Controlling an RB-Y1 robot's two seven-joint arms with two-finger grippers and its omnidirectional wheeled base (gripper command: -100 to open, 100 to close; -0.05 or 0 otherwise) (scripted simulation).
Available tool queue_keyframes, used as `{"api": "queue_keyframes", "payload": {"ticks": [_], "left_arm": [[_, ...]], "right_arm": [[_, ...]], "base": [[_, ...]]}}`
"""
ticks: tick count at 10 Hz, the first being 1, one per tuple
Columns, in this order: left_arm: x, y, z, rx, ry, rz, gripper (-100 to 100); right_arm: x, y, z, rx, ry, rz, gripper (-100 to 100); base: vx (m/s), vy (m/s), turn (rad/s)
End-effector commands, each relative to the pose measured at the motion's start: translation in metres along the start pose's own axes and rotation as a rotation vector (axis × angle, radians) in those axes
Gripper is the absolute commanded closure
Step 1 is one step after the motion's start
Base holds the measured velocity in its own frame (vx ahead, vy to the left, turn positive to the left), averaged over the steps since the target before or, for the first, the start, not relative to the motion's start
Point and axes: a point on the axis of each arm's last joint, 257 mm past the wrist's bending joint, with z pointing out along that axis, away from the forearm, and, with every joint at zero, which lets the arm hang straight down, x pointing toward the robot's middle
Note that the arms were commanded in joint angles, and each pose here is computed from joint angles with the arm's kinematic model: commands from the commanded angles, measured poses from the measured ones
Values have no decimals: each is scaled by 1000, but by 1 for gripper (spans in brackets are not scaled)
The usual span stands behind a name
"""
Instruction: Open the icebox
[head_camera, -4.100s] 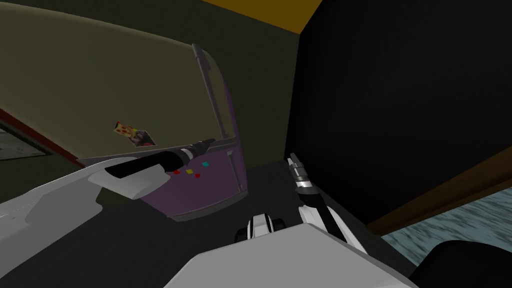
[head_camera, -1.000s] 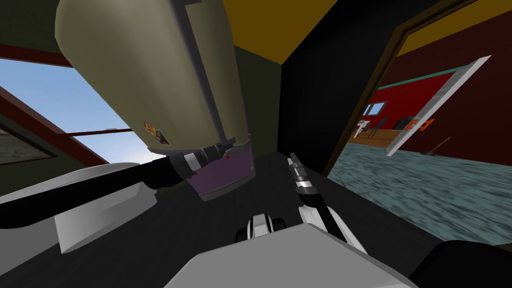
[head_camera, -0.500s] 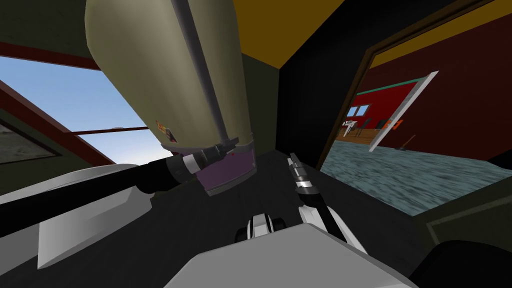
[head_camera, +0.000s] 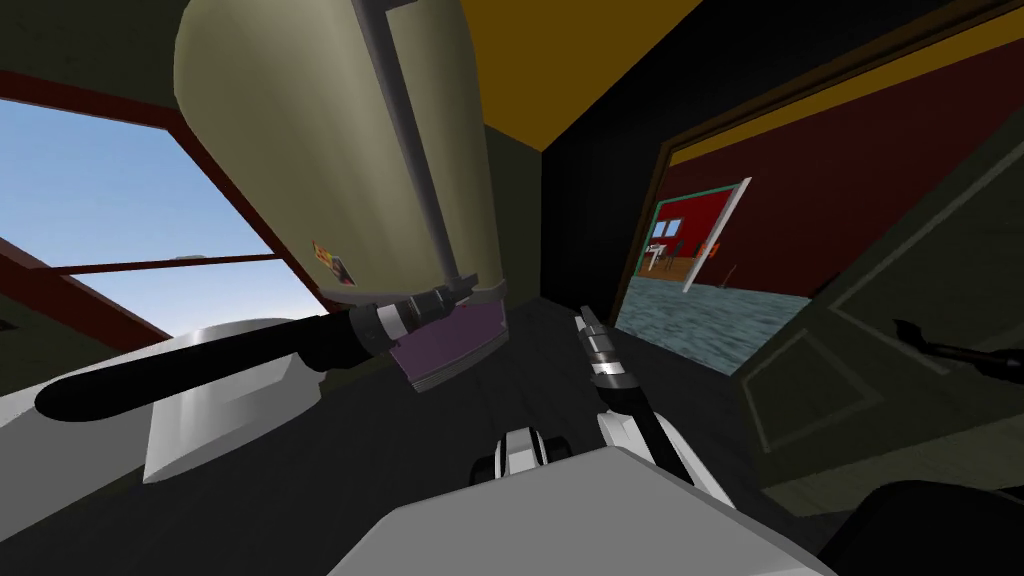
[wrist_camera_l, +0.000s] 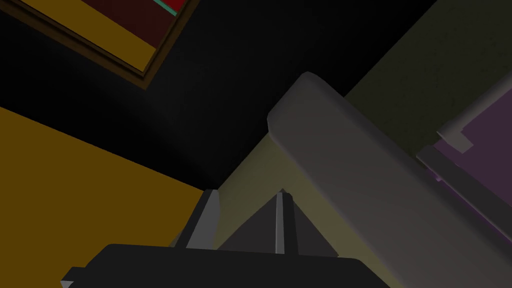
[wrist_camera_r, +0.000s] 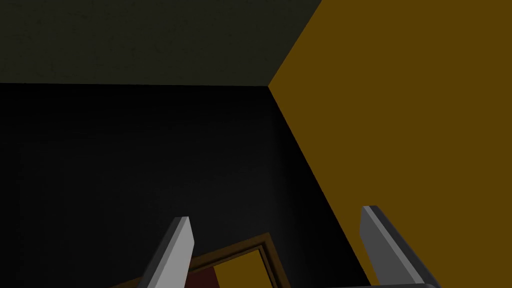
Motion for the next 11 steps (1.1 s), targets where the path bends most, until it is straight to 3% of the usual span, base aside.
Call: {"api": "queue_keyframes", "payload": {"ticks": [1,2,3,5,9,11], "left_arm": [[-11,17,3,-23,-12,-9,100],[-11,20,9,-14,2,-9,100],[-22,32,9,-36,-18,-14,100],[-24,38,13,-33,-10,-12,100],[-44,61,17,-65,-37,-17,100],[-50,68,16,-77,-49,-21,100]], "right_arm": [[0,0,0,0,0,0,0],[0,0,0,0,0,0,0],[0,0,0,0,0,0,0],[0,0,0,1,0,0,0],[0,0,0,0,0,0,0],[0,0,0,1,0,0,0]], "base": [[-141,166,-111],[-224,203,-375],[-272,204,-318],[-187,110,-190],[-228,144,-227],[-129,82,-14]]}}
